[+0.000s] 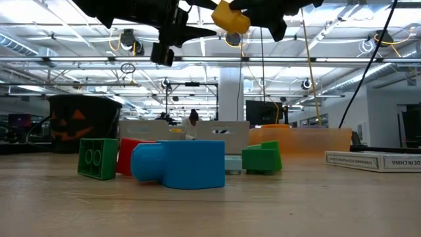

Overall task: Pick & Place Toys
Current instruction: Put the yellow game piece into the left gray bin

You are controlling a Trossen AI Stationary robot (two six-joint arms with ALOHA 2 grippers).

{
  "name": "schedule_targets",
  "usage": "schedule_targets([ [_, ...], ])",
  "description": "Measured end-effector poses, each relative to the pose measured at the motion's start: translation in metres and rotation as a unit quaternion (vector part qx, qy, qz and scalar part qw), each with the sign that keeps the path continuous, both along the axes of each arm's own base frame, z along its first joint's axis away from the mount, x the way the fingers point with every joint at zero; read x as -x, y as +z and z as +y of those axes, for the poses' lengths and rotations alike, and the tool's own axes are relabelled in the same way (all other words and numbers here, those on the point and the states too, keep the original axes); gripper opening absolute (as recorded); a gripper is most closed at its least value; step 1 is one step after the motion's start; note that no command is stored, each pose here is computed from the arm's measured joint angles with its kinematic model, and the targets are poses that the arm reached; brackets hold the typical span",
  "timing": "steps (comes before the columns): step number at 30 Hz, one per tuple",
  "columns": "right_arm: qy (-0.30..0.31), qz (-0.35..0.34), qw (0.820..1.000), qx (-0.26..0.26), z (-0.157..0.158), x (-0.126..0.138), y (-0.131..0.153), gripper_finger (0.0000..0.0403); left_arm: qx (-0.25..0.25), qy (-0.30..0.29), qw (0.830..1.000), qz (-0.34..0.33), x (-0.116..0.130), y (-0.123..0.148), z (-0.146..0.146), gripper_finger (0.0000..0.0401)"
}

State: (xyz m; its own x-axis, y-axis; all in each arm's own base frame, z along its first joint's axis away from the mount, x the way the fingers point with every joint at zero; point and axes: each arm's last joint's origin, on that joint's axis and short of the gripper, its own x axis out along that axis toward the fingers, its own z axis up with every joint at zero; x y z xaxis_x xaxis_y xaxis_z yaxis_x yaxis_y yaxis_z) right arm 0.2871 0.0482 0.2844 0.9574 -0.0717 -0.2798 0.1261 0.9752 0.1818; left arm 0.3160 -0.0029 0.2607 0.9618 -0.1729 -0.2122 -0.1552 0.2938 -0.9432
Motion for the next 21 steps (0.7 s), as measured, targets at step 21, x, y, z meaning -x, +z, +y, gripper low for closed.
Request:
schedule_targets([
  [21, 0.011, -0.016, 1.0, 0.005, -0.0024, -0.0016, 0.0031, 0.0114, 0.014, -0.001, 1.0, 0.023, 0.0011, -0.0038, 0.007, 0.0186],
])
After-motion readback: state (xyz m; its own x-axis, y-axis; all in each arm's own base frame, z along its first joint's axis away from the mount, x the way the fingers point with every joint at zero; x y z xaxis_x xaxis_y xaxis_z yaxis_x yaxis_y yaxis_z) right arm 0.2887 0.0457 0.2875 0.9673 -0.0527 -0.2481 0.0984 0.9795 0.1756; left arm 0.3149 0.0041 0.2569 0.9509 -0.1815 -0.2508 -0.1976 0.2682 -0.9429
